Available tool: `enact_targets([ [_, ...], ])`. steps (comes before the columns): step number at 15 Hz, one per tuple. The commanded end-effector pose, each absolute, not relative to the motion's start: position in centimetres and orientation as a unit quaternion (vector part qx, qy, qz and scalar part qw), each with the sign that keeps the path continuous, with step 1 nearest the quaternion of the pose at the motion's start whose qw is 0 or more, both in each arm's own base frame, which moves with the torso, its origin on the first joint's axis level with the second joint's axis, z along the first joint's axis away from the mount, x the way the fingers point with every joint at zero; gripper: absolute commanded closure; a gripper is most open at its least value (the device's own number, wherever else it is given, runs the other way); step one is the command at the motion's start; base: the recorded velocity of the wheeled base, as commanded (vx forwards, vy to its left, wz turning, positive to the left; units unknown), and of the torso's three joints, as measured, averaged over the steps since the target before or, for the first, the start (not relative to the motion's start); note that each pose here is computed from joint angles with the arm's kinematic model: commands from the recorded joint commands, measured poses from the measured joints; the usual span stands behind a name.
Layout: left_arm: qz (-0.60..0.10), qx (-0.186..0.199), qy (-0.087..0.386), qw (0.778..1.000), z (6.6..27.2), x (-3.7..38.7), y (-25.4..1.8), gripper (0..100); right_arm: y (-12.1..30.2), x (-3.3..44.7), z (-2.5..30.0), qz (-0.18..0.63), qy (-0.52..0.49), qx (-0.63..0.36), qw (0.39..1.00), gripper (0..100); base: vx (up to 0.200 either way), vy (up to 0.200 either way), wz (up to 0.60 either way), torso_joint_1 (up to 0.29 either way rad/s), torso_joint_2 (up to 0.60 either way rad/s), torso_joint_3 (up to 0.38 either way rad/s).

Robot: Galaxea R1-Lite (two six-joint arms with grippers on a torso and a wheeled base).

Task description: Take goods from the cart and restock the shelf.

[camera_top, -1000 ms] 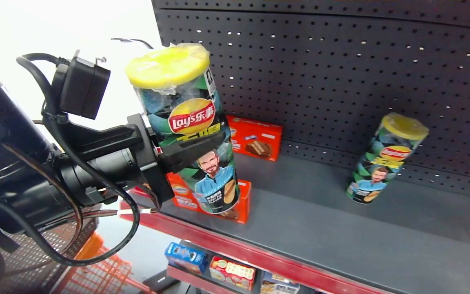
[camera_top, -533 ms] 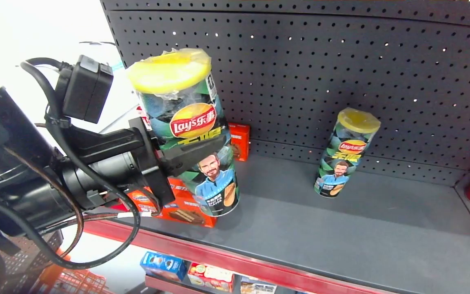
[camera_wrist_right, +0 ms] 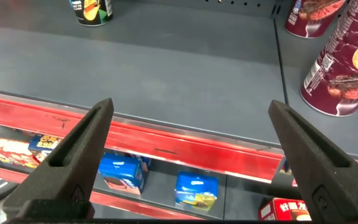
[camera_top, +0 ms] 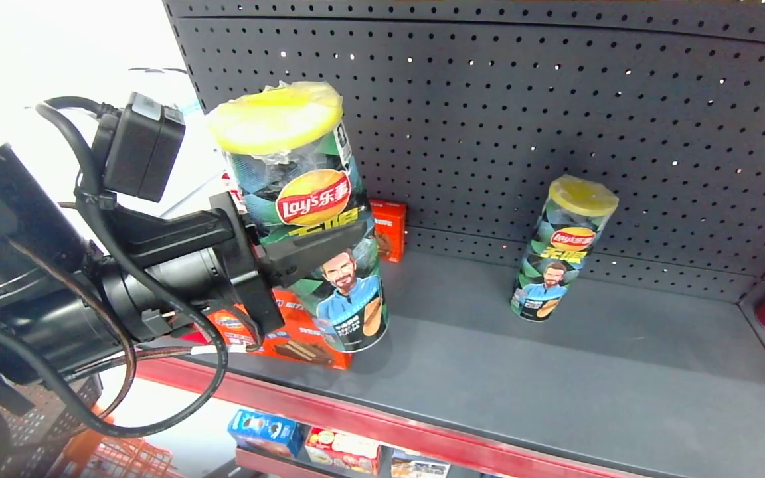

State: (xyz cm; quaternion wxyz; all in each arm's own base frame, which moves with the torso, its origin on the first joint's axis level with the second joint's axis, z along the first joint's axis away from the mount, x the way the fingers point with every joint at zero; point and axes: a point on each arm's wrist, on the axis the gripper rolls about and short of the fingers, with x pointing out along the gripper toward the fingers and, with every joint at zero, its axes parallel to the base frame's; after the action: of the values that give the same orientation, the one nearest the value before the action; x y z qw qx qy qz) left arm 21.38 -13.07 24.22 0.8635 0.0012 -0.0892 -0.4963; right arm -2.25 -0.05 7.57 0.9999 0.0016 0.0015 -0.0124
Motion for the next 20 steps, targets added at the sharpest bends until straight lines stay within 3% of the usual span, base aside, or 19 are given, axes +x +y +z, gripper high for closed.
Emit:
enact_targets([
  [1,-0.496,0.001,-0.088,0.864,24.17,21.41,-13.06,100,-0.05,-2.25,7.57,-0.012,0.002,0.002,1.0,0,0.0,0.0,0.0,0.0,0.0,0.0],
  [4,-0.496,0.001,-0.089,0.864,24.21,21.38,-13.04,100,-0.05,-2.25,7.56,-0.012,0.002,0.002,1.0,0,0.0,0.0,0.0,0.0,0.0,0.0],
  [12,-0.496,0.001,-0.089,0.864,24.21,21.38,-13.04,100,-0.05,-2.25,7.56,-0.012,0.002,0.001,1.0,0,0.0,0.0,-0.6,0.001,0.0,0.001],
  [20,-0.492,0.0,-0.087,0.866,24.04,21.18,-12.87,100,-0.05,-2.25,7.56,-0.012,0.002,-0.002,1.0,0,0.0,0.0,0.07,0.001,0.0,0.001],
])
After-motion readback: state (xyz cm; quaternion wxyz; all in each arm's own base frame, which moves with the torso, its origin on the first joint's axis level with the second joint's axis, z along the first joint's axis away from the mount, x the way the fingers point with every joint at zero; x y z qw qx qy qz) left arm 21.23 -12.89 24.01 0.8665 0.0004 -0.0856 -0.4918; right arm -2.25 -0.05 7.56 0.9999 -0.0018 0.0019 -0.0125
